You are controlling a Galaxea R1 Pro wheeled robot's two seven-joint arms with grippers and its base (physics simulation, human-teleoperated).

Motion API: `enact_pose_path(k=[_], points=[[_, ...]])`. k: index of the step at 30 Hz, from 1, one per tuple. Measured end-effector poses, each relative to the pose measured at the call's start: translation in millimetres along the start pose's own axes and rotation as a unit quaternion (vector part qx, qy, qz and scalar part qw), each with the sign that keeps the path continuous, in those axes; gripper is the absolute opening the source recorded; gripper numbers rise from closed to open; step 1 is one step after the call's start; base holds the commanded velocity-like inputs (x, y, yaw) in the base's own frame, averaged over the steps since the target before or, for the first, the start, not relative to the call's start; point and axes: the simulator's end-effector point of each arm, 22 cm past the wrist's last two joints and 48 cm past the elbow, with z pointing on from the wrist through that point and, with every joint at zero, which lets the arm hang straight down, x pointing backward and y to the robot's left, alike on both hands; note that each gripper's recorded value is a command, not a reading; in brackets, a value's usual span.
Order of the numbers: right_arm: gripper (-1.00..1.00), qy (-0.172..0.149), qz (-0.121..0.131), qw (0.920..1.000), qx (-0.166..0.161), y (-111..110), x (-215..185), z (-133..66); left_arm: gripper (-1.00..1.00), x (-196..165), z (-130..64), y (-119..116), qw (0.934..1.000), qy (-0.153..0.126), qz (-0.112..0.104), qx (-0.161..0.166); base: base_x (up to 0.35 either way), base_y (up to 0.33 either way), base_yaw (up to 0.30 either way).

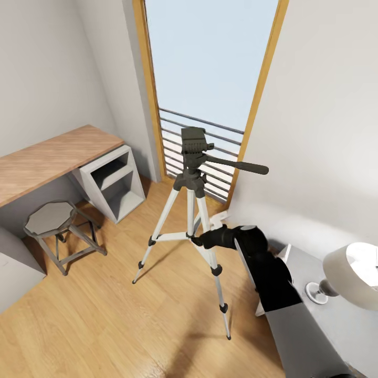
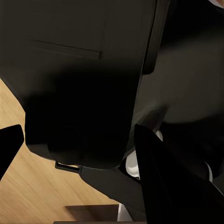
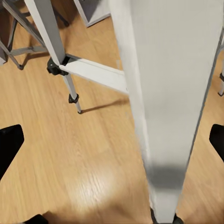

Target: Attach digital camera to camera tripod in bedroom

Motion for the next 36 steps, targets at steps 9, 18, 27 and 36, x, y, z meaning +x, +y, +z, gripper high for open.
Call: enact_pose_path(k=[9,18,27,36], points=[[1.0,-0.009,0.0,0.9999,0.012,4,1,16.1,-1.0,0,0.0,0,1.0,0.0,0.0,0.0,0.0,0.0,0.0],[1.0,-0.044,-0.01,0.9988,0.02,3,-26,-0.5,-1.0,0,0.0,0,1.0,0.0,0.0,0.0,0.0,0.0,0.0],[1.0,-0.065,-0.018,0.9973,0.028,0,-43,-13.0,-1.0,0,0.0,0,1.0,0.0,0.0,0.0,0.0,0.0,0.0],[1.0,-0.064,-0.016,0.9975,0.028,0,-42,-11.8,-1.0,0,0.0,0,1.0,0.0,0.0,0.0,0.0,0.0,0.0]])
